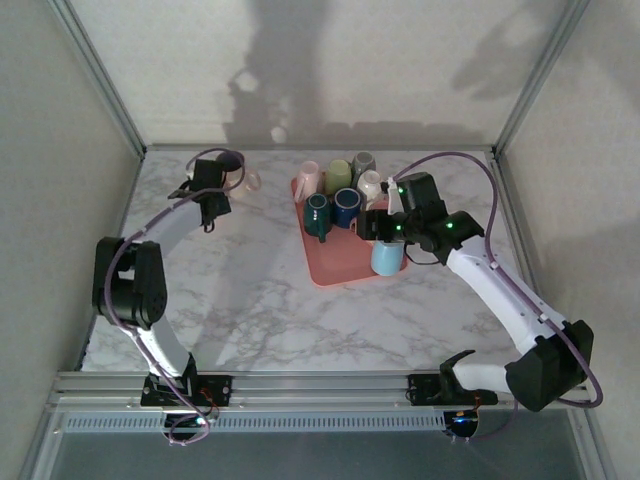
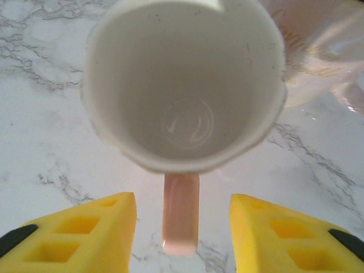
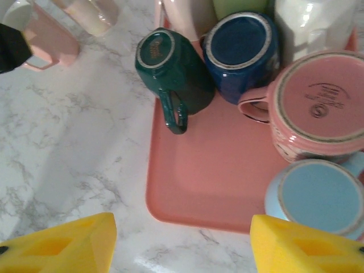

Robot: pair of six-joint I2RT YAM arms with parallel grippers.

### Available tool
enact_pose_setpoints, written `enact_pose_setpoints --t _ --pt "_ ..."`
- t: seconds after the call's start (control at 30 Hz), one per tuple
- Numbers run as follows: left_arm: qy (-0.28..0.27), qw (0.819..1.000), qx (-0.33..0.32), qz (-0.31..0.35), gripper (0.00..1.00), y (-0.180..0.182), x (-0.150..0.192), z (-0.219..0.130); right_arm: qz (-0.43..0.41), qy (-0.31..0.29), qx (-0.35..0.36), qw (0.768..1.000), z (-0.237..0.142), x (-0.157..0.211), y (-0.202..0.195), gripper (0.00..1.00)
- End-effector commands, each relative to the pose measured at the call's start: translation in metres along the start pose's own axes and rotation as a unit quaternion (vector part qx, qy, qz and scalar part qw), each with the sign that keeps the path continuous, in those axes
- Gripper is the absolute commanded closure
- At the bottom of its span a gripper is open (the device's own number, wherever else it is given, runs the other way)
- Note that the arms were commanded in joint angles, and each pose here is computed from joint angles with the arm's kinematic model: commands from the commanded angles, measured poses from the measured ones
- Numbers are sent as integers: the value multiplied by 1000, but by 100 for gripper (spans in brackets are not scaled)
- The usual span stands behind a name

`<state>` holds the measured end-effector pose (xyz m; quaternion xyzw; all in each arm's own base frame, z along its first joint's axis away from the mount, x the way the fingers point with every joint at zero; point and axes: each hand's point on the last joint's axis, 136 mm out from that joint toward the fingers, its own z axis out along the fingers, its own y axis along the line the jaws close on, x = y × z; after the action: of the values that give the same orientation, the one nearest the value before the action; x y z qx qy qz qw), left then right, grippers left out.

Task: Turn the mug right side up

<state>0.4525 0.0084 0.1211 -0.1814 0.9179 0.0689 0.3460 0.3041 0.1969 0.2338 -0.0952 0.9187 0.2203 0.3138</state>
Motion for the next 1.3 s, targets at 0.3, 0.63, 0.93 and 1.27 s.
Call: enact_pose_setpoints --t 0.3,0.63,0.93,1.27 --pt "11 959 282 -4 49 -40 37 -133 -49 44 99 993 -45 25 -57 35" --pt "23 869 495 4 45 -84 73 -191 107 65 108 986 -9 52 -84 30" --pt "30 866 498 17 45 -87 79 -187 148 86 81 982 36 55 -88 22" --pt "31 864 503 16 45 -87 84 -190 131 107 43 985 74 50 -87 22"
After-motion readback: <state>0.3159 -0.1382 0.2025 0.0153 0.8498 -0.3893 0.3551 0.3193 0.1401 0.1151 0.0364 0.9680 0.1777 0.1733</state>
